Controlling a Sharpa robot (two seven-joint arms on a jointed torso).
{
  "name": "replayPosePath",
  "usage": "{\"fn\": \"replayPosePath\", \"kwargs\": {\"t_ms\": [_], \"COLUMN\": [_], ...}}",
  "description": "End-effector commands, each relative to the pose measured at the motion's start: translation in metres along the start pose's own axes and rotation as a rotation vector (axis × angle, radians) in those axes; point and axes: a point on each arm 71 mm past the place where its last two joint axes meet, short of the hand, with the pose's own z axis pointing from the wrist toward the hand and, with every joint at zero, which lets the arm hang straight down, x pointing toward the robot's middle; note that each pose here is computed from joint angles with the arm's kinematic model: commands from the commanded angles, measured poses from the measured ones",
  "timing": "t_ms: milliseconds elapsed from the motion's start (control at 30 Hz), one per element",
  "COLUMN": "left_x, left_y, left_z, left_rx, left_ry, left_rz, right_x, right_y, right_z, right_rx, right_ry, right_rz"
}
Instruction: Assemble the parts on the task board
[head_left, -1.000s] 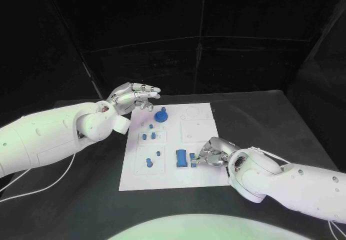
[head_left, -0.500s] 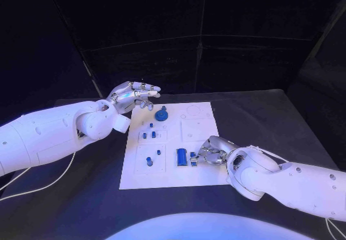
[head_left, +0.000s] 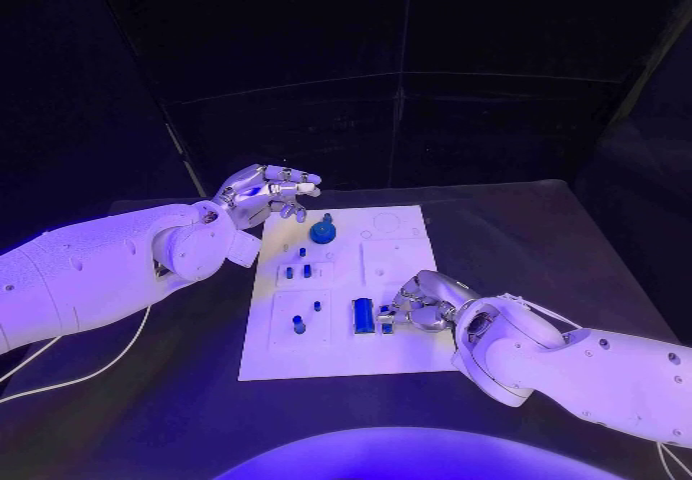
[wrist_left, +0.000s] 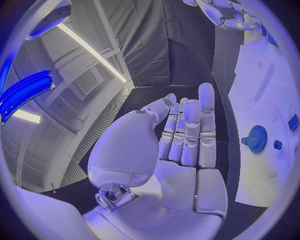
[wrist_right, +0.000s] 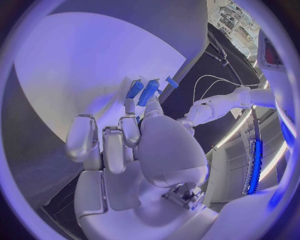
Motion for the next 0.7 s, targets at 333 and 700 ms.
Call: {"fn": "replayPosePath", "kwargs": {"t_ms": [333, 700], "left_x": [0.0009, 0.0009], "left_y": [-0.0015, -0.0015], "left_z": [-0.0001, 0.0], "left_rx": [0.004, 0.005], "left_ry": [0.011, 0.012], "left_rz": [-0.003, -0.003], "right_x": [0.0, -0.001], "right_y": [-0.006, -0.009], "right_z": [-0.003, -0.002], "right_rx": [-0.011, 0.011], "right_ry": [0.061, 0.055], "right_rz": [-0.04, -0.059]}}
